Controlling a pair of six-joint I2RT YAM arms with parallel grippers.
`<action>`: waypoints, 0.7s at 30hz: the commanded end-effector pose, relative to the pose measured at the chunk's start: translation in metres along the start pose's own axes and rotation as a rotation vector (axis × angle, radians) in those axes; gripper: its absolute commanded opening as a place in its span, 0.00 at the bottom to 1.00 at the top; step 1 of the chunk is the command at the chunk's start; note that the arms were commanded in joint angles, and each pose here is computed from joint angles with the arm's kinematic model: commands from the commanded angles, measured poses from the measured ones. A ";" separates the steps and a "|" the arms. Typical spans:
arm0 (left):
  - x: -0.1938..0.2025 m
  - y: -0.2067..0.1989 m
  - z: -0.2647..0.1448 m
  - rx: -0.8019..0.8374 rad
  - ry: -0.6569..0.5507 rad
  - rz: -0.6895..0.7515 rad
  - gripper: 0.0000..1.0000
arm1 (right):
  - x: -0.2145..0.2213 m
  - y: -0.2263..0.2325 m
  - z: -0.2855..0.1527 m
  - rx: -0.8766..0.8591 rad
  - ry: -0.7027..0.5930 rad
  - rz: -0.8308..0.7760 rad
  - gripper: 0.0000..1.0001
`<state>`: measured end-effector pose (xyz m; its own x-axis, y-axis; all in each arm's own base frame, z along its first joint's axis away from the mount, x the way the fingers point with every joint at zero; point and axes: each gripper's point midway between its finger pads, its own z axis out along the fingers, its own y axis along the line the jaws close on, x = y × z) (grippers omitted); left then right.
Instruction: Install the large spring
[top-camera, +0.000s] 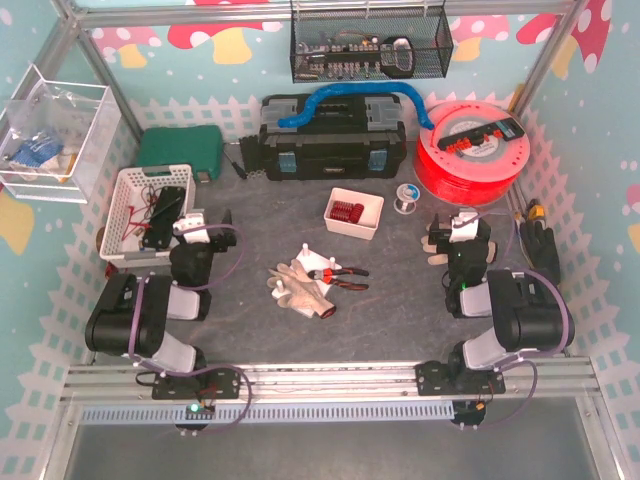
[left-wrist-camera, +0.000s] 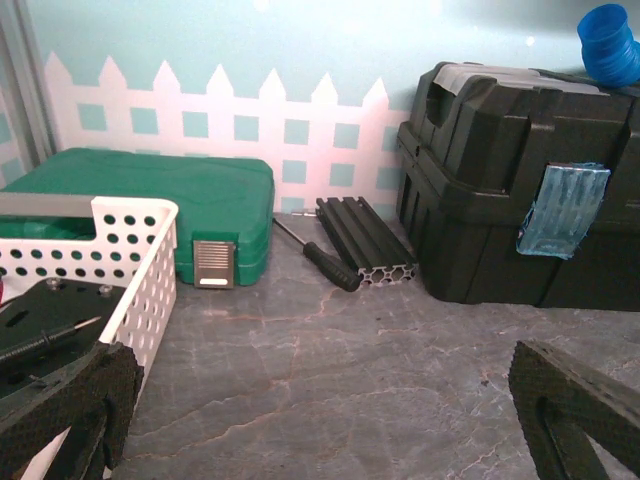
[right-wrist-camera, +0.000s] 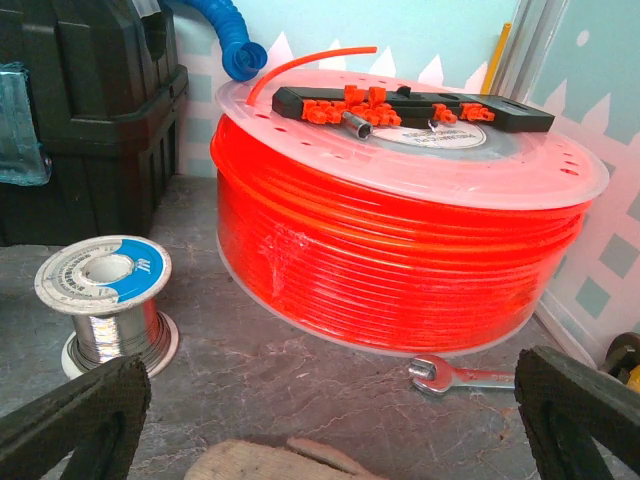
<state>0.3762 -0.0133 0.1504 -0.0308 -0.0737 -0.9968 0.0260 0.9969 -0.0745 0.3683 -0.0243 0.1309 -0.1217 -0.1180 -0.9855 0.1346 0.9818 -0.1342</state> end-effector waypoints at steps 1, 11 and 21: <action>-0.001 -0.001 0.001 0.010 -0.005 0.003 0.99 | -0.004 -0.001 -0.001 0.006 -0.021 0.009 0.99; -0.001 -0.001 0.001 0.011 -0.005 0.002 0.99 | -0.004 -0.001 -0.001 0.006 -0.020 0.009 0.99; -0.018 -0.018 -0.001 0.034 -0.012 0.057 0.99 | -0.065 0.001 -0.001 -0.047 -0.032 0.079 0.99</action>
<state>0.3749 -0.0218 0.1531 -0.0293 -0.0522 -0.9982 0.0511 0.9972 -0.0537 0.3742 -0.0187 0.1654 -0.1026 -0.1135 -0.9882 0.1050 0.9867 -0.1243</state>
